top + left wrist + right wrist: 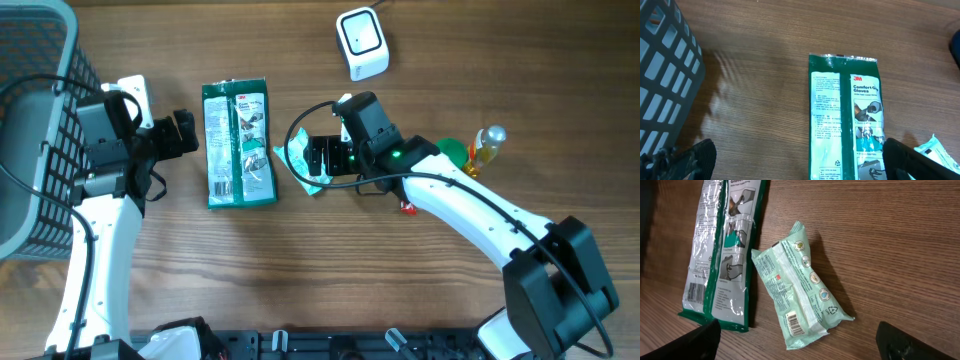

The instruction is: Scan the item barcode

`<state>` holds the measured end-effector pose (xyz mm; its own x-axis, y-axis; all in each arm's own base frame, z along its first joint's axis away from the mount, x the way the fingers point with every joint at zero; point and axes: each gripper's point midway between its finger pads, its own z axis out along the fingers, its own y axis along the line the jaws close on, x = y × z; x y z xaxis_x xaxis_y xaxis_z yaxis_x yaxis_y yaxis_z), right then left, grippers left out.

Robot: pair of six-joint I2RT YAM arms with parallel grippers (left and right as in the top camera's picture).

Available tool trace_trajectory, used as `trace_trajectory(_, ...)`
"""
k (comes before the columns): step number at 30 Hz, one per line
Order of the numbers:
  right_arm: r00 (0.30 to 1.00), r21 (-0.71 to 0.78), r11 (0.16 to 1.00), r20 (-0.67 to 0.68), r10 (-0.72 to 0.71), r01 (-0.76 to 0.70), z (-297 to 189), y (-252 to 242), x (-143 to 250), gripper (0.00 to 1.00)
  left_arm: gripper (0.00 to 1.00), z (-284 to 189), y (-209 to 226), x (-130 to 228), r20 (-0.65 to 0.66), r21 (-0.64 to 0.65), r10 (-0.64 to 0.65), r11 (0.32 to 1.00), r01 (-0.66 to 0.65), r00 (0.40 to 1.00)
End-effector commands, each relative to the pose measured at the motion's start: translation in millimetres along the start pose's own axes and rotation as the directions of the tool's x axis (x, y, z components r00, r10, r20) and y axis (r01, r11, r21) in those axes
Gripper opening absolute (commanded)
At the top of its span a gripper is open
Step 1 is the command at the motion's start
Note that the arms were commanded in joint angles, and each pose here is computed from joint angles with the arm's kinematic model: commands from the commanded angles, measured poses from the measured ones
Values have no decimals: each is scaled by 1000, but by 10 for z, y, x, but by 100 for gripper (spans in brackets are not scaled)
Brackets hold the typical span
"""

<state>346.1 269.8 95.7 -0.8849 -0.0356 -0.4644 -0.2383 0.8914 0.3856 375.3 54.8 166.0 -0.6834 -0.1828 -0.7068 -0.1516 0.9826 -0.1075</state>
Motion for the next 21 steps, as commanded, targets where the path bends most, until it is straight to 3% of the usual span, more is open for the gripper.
trace_trajectory(1, 1000, 17, 1000, 9, -4, 4, 16, -22, -19, 100, 100, -4, 8, -34, 7, 1, 5, 1000, -5, 1000)
trace_trajectory(5, 1000, 17, 1000, 10, -5, 5, 17, -21, -19, 100, 100, -4, 8, -34, 7, 1, 5, 1000, -5, 1000)
trace_trajectory(10, 990, -45, 998, 140, -27, 34, -11, 147, -335, 100, 100, -4, 8, -35, 7, 1, 5, 1000, -5, 1000)
trace_trajectory(12, 974, -72, 996, 222, -44, 61, -51, 238, -528, 33, 100, -4, 8, -34, 7, 1, 5, 1000, -5, 1000)
trace_trajectory(14, 964, -73, 992, 253, -82, 103, -67, 272, -596, 23, 100, -4, 8, -34, 7, 1, 5, 1000, -5, 1000)
trace_trajectory(18, 915, -14, 953, 283, -287, 303, -19, 316, -678, 39, 100, -4, 8, -34, 7, 1, 5, 1000, -5, 1000)
trace_trajectory(21, 895, 79, 918, 204, -397, 389, 216, 114, -527, 48, 100, -4, 8, -34, 7, 1, 5, 1000, -5, 1000)
